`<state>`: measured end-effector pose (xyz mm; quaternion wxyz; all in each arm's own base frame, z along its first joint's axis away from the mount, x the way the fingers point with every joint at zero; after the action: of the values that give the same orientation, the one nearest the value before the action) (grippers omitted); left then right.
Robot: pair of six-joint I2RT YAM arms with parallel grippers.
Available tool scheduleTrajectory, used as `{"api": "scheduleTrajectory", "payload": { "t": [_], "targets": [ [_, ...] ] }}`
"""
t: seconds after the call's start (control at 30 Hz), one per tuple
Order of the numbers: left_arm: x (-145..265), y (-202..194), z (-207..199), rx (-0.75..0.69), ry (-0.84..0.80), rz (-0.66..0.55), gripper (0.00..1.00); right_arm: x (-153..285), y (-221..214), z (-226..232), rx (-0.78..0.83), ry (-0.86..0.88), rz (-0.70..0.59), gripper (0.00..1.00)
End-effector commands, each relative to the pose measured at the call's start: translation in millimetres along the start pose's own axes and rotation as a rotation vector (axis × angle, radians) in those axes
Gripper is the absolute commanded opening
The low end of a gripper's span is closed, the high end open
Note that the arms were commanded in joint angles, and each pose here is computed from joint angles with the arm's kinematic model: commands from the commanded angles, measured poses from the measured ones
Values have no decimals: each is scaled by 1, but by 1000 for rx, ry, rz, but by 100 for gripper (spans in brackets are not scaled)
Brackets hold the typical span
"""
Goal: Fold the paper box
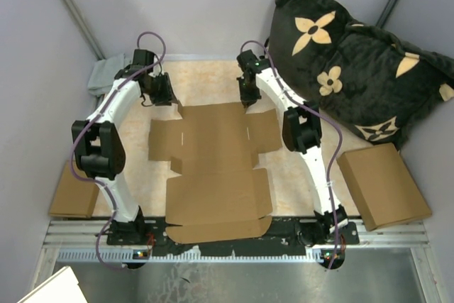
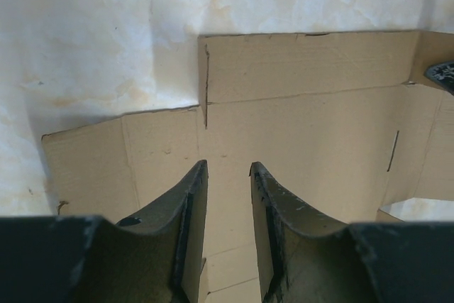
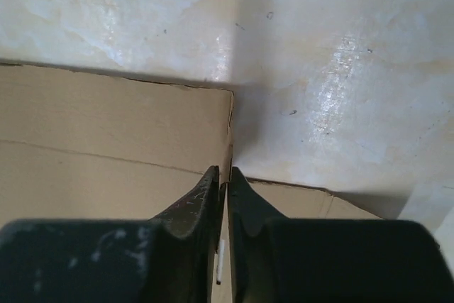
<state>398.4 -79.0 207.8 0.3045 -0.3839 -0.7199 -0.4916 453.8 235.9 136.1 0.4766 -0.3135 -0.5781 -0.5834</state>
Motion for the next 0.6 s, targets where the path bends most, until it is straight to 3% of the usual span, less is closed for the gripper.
{"api": "scheduleTrajectory", "payload": {
  "t": [0.0,0.2,0.4,0.57],
  "targets": [
    [20,11,-13,-19,-95,-79,37,1,8,-1,13,-34,-61,1],
    [40,22,-36,-13,-286,-139,38,26,17,4,28,-48,-248,0],
    [55,29,-61,32,-515,-140,43,69,17,15,76,-73,-603,0],
    [65,33,-73,53,-635,-129,47,92,-11,27,138,-76,-932,0]
  ]
}}
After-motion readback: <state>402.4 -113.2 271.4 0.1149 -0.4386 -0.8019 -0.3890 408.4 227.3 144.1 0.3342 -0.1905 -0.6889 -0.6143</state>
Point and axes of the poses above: each gripper's point midway between its finger pads, its own x axis back along the fingers, its own z axis along the line the jaws close on, y = z × x, the point moved 9 cm from there along x, back along the fingers, and after that the axes turned 1 degree about x, right-handed, at the moved point
